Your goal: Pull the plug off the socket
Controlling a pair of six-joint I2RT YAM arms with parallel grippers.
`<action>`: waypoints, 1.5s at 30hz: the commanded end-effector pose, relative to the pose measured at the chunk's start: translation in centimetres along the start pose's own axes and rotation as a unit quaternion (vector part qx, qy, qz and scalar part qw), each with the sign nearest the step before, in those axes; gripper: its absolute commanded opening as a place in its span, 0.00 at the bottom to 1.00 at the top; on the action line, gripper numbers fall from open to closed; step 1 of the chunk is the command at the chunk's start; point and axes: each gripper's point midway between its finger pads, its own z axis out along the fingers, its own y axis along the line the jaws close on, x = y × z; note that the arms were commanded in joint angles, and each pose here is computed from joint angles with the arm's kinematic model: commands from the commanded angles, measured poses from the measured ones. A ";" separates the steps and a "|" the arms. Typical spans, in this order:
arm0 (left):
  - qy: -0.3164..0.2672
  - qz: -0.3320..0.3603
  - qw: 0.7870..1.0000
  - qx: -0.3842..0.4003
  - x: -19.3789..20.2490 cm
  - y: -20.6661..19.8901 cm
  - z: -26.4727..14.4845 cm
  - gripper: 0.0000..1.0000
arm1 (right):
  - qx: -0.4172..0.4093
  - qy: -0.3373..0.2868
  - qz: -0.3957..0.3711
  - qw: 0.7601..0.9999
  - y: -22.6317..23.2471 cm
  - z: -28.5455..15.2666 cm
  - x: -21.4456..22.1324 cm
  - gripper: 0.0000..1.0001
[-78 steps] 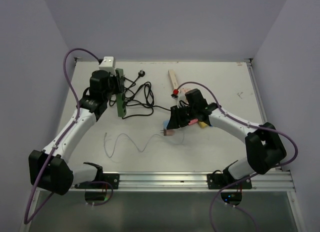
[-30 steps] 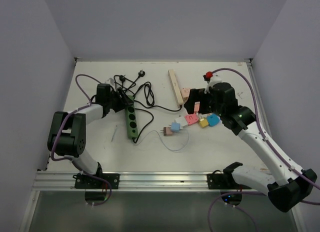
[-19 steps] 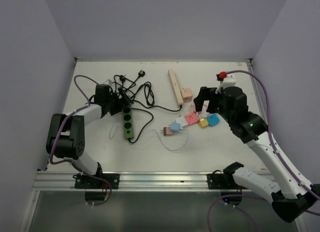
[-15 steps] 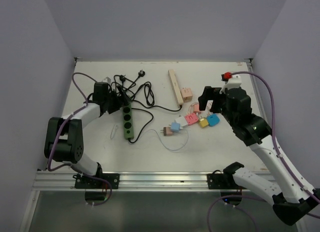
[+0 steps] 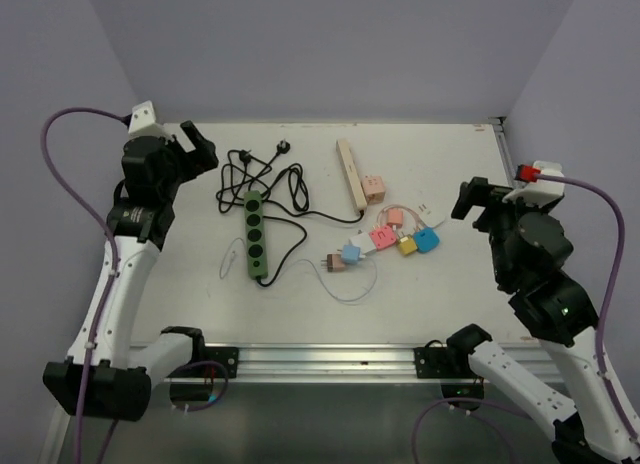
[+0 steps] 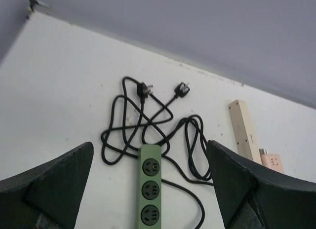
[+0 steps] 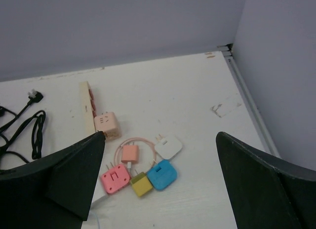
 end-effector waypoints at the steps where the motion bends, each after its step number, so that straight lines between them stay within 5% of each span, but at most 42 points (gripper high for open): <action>1: -0.078 0.041 0.994 -0.058 -5.0 1.9 -4.8 1.00 | 0.060 -0.067 -0.003 0.996 -3.2 -1.4 -3.6 0.99; 10: -0.171 0.047 0.980 -0.089 -10.7 2.5 -14.1 1.00 | 0.081 -0.130 0.013 0.988 -6.0 -4.3 -5.7 0.99; 20: -0.226 0.044 0.965 -0.125 -12.9 3.7 -20.4 1.00 | 0.062 -0.132 0.009 0.989 -6.1 -5.3 -5.7 0.99; 45: -0.198 0.044 0.972 -0.122 -9.0 4.9 -19.6 1.00 | 0.034 -0.122 0.008 0.992 -5.3 -5.2 -4.2 0.99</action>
